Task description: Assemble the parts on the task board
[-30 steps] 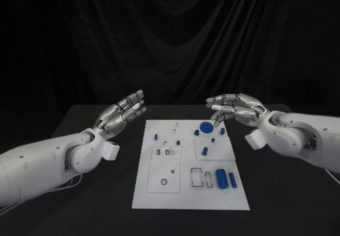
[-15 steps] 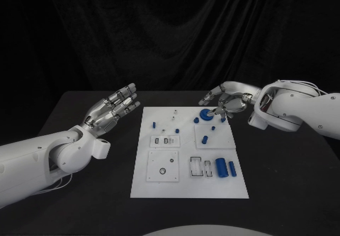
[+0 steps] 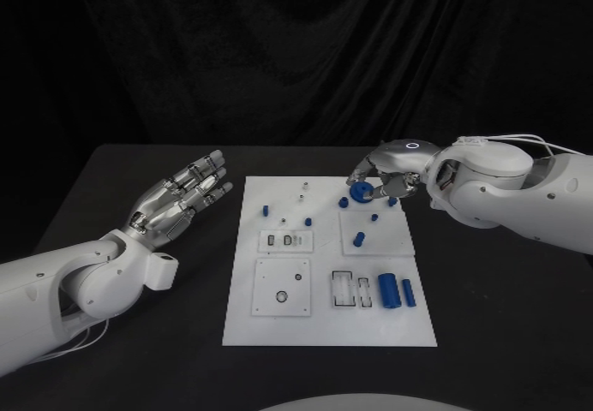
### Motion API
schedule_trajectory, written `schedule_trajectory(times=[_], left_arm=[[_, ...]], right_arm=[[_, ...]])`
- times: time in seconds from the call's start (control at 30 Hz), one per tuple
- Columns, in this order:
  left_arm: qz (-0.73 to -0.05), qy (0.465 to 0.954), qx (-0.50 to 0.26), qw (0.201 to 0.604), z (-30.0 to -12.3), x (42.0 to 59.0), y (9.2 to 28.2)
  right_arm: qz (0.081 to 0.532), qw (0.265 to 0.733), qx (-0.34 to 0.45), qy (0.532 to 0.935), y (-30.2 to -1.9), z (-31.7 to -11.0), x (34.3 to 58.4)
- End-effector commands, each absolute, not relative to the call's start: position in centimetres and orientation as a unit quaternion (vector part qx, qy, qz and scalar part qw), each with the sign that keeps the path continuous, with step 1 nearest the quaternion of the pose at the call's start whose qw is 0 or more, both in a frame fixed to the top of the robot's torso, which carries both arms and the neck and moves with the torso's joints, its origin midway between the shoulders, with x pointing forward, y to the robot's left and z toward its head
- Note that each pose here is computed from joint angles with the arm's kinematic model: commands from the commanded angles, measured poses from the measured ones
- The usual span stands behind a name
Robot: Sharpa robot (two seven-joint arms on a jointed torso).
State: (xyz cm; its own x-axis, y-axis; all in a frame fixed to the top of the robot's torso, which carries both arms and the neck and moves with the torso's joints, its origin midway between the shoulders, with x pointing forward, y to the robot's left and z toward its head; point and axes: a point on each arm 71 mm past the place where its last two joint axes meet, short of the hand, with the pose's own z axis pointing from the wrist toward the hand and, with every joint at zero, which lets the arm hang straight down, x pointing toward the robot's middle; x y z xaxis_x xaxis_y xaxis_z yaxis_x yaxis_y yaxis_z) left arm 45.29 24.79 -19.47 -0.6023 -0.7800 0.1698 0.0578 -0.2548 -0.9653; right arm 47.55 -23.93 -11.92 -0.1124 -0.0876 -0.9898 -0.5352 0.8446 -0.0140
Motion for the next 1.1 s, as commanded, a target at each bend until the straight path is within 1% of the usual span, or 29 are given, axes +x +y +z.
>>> schedule_trajectory(times=[0.03, 0.5, 1.1], left_arm=[[-0.758, 0.474, -0.311, 0.321, -18.15, 45.09, 25.13], [-0.761, 0.474, -0.312, 0.315, -18.05, 44.76, 25.17], [-0.764, 0.475, -0.312, 0.306, -18.09, 44.77, 25.11]], right_arm=[[0.135, 0.657, -0.236, 0.703, -23.9, -11.55, 47.85], [0.139, 0.658, -0.246, 0.698, -23.38, -11.62, 48.24], [0.143, 0.646, -0.256, 0.705, -23.06, -12.44, 48.49]])
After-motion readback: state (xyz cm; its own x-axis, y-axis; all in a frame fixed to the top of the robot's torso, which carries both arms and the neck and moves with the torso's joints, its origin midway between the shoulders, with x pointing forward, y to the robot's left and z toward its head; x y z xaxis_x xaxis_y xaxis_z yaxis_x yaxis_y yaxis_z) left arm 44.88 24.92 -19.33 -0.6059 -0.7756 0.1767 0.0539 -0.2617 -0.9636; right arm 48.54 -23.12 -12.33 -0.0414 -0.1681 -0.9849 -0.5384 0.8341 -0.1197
